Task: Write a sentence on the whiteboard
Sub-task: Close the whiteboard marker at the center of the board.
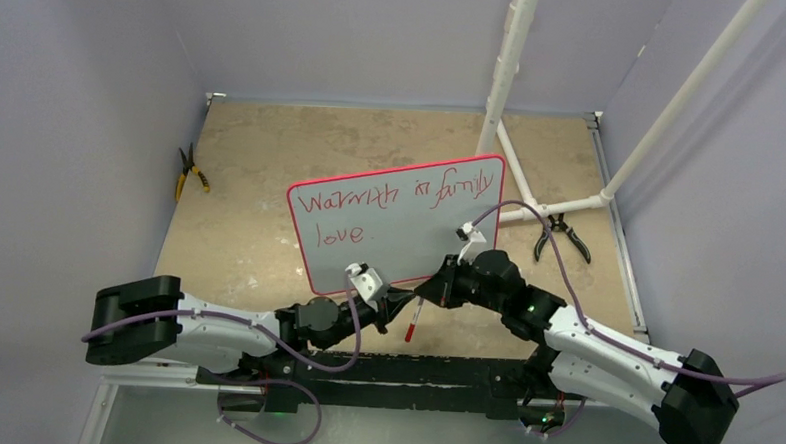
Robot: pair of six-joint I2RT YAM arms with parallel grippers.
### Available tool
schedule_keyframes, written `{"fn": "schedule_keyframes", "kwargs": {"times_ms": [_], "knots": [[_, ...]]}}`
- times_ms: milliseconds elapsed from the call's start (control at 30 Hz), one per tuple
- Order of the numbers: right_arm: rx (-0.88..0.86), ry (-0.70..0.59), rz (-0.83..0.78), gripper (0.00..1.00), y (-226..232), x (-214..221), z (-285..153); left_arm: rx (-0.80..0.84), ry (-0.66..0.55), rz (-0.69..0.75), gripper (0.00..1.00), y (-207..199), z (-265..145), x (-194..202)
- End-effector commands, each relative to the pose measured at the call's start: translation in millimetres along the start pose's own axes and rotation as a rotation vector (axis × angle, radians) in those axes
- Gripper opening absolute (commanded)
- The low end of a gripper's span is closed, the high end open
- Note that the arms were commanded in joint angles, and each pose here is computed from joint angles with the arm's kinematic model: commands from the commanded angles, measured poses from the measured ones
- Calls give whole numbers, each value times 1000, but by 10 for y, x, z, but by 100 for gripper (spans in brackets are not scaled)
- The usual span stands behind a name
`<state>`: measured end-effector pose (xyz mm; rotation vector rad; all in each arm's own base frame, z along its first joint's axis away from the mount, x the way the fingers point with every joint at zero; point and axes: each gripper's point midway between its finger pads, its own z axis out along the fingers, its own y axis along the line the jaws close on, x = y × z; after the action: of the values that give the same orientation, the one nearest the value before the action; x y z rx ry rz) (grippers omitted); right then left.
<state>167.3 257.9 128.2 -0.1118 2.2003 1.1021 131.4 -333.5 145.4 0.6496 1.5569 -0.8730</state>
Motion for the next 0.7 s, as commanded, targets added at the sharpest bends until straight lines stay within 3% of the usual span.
{"fn": "schedule_keyframes", "kwargs": {"times_ms": [0, 267, 433, 500, 567, 667], "knots": [[9, 145, -18, 0, -92, 334, -62, 57, -251, -63, 0, -123, 74, -767], [77, 13, -15, 0, -114, 44, -158, 116, -182, -126, 0, -170, -8, -594], [60, -100, -11, 0, -3, -213, -246, 142, -54, -257, 39, -193, -184, -255], [57, -138, -12, 0, 39, -311, -280, 164, 1, -312, 49, -229, -260, -91], [39, -164, -17, 0, 104, -388, -311, 191, 73, -347, 69, -305, -280, 58], [-7, -190, -31, 0, 223, -466, -347, 224, 143, -388, 76, -410, -269, 204]]}}
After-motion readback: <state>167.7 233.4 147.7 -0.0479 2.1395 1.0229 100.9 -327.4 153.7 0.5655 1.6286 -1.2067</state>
